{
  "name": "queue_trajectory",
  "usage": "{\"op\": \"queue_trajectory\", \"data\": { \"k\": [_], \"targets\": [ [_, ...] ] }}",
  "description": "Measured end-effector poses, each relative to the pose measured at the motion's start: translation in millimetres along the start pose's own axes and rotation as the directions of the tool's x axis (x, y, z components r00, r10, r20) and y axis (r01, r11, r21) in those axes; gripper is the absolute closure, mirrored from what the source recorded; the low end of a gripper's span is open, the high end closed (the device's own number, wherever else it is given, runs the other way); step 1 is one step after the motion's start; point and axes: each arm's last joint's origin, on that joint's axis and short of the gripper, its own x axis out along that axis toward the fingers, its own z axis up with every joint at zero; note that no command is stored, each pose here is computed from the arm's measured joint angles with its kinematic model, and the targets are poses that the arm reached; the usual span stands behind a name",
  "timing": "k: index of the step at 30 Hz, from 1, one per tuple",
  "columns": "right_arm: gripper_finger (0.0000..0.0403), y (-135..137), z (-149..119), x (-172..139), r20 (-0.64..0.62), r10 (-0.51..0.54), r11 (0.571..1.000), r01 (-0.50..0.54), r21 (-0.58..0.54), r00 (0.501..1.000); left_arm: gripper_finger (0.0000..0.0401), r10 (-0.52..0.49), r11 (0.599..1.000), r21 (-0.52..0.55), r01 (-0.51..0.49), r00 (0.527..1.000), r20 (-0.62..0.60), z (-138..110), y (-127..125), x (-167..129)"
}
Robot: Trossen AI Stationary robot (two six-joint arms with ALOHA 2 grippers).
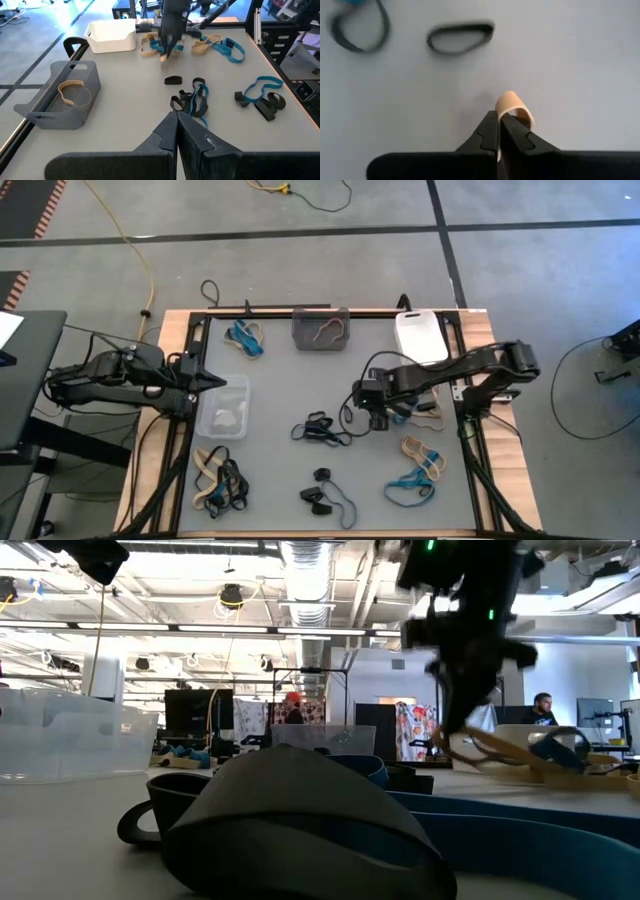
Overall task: Sort rubber bands into baskets
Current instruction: Put the brown rubber band into the black bin
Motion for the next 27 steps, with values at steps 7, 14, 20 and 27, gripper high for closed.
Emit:
{"op": "queue_trajectory", "data": {
  "k": [7, 14, 20, 27],
  "targets": [
    [0.0380, -5, 12, -73, 0.265, -0.003, 1.000, -0.001, 0.016, 0.964, 0.0401, 0.000, 1.000, 0.000, 0.000, 1.000, 0.000, 0, 0, 0],
    [0.0373, 2, 11, -138, 0.521, 0.052, 0.999, -0.043, -0.029, 0.852, 0.0401, 0.000, 1.000, 0.000, 0.000, 1.000, 0.000, 0, 0, 0],
    [0.0377, 3, 7, -157, 0.597, 0.033, 0.999, -0.015, -0.036, 0.801, 0.0401, 0.000, 1.000, 0.000, 0.000, 1.000, -0.001, 0, 0, 0],
    [0.0376, -15, 15, -146, 0.582, -0.053, 0.998, 0.068, -0.004, 0.812, 0.0401, 0.000, 1.000, 0.000, 0.000, 1.000, -0.001, 0, 0, 0]
  ]
}}
